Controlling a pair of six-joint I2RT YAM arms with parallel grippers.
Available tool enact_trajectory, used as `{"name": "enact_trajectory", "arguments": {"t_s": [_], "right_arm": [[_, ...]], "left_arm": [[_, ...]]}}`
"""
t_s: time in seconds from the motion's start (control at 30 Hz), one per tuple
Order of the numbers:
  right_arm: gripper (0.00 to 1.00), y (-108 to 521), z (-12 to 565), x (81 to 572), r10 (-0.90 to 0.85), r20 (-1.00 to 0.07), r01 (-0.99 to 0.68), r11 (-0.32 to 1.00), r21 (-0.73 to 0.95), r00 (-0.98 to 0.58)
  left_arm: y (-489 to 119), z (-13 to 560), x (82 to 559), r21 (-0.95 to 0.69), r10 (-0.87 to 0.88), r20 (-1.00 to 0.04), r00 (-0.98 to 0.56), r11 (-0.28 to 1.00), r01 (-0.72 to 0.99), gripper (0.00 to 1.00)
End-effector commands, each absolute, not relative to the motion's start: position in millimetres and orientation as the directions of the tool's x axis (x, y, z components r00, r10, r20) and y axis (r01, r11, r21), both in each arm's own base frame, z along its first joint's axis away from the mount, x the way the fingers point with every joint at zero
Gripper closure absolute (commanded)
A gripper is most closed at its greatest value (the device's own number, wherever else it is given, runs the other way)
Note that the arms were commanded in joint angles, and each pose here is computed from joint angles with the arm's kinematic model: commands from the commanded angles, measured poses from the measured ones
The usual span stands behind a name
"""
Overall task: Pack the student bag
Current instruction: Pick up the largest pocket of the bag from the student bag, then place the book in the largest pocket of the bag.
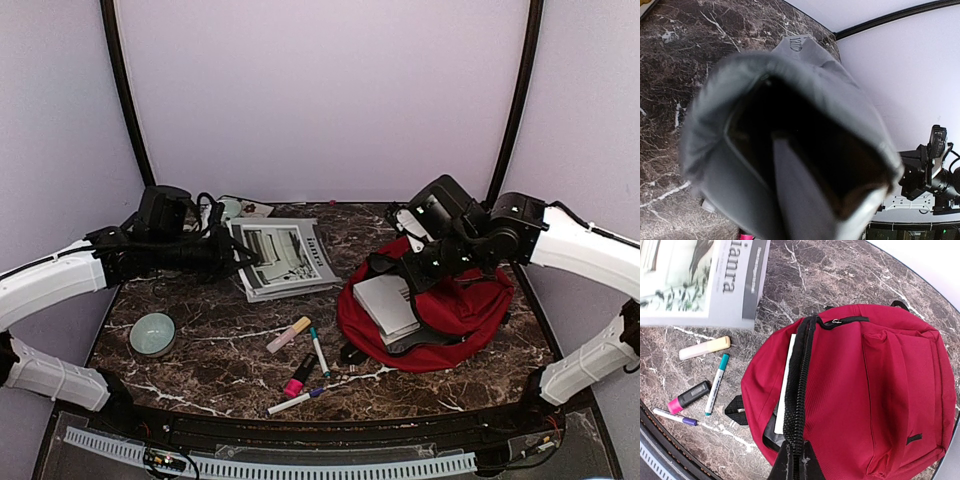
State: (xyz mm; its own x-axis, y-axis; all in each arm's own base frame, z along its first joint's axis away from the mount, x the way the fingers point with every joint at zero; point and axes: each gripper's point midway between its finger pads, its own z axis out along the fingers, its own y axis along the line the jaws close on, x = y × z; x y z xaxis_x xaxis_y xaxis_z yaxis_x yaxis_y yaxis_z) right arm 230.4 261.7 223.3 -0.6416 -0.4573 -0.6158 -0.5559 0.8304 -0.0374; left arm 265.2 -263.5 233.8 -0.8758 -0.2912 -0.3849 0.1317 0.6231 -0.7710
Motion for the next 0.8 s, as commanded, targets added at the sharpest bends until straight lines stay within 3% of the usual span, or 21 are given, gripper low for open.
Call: {"name": "enact_trajectory", "arguments": {"t_s": [0.0, 0.43, 0.77], "right_arm": [[1.0, 268, 236, 238, -0.408, -0.685, -0.541, 0.841, -0.024, -0.604], [1.0, 285, 250, 241, -0.353, -0.701, -0.539, 0.84, 0.053, -0.619], [1.0, 277, 279, 243, -0.3, -0.784, -0.544, 0.838, 0.056, -0.543]], "left_arm": [[-275, 252, 254, -0.785, -0.317, -0.392, -0.864, 0.605, 0.134, 1.0], [-302, 218, 198, -0.795, -0.327, -0.218, -0.92, 0.606, -0.027, 1.0], [-341, 225, 181, -0.863, -0.242, -0.198, -0.95, 0.503, 0.051, 1.0]]}}
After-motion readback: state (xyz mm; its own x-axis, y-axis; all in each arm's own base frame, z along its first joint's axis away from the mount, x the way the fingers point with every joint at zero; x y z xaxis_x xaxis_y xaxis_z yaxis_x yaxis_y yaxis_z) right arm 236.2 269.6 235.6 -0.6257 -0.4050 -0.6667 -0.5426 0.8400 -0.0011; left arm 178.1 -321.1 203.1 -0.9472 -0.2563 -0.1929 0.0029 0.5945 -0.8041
